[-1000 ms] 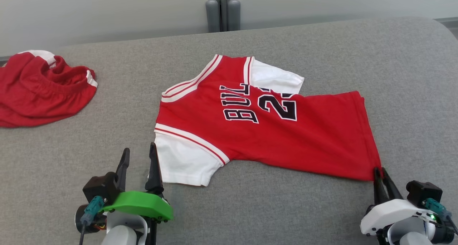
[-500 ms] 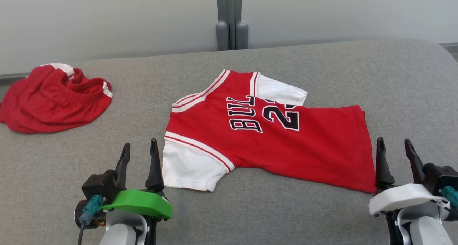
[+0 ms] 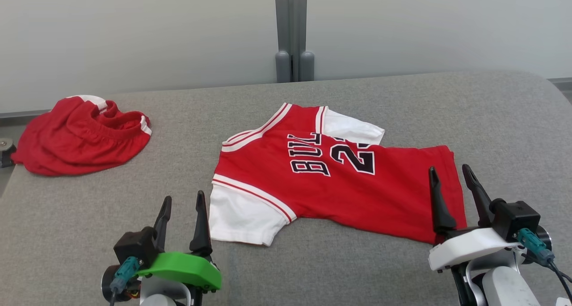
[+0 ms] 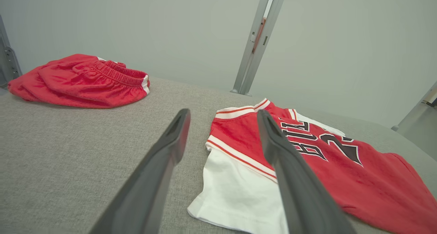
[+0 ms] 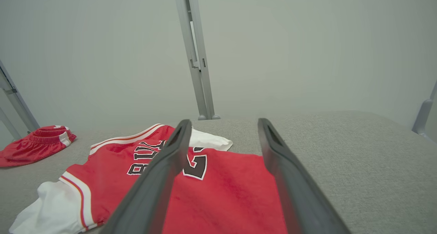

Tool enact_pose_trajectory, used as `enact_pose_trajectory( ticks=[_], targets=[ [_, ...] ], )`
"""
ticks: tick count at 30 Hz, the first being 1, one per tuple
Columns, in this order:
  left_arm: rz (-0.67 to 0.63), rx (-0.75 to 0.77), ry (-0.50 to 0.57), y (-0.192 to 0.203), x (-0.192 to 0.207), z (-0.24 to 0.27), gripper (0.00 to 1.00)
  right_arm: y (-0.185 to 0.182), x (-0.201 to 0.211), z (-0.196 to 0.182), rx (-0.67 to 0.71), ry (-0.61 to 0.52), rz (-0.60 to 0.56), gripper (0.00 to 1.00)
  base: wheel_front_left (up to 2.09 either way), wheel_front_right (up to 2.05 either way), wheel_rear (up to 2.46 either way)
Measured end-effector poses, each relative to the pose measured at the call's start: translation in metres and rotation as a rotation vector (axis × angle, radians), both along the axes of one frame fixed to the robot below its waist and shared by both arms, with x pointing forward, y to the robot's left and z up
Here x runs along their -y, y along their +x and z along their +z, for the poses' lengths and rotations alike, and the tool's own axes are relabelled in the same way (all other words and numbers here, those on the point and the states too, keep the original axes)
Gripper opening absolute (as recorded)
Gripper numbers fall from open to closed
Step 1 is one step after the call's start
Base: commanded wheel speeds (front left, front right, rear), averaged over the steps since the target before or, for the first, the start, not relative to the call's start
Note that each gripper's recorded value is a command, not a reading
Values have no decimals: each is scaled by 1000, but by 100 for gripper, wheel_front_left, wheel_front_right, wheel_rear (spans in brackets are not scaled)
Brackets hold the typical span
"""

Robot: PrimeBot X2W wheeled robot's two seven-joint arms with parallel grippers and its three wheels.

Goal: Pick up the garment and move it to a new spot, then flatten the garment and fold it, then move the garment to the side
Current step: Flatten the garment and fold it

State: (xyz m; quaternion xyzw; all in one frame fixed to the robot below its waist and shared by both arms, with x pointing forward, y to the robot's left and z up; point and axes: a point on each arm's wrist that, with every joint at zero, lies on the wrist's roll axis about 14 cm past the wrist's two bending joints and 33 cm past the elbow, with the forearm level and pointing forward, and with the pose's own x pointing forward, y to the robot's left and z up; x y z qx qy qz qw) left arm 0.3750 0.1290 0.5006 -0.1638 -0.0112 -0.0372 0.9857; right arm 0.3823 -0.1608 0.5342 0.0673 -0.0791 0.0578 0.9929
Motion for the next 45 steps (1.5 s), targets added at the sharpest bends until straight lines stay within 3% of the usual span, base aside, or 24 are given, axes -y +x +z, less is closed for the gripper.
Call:
enact_pose_trajectory(
  ticks=[23,45],
  targets=[
    [-8,-38,21,-7,4,-13,100,-5,-3,-13,-39,1,10,100,0,0,0],
    [-66,-562,147,16,12,-132,100,-8,33,-52,-155,0,-97,100,0,0,0]
  ],
)
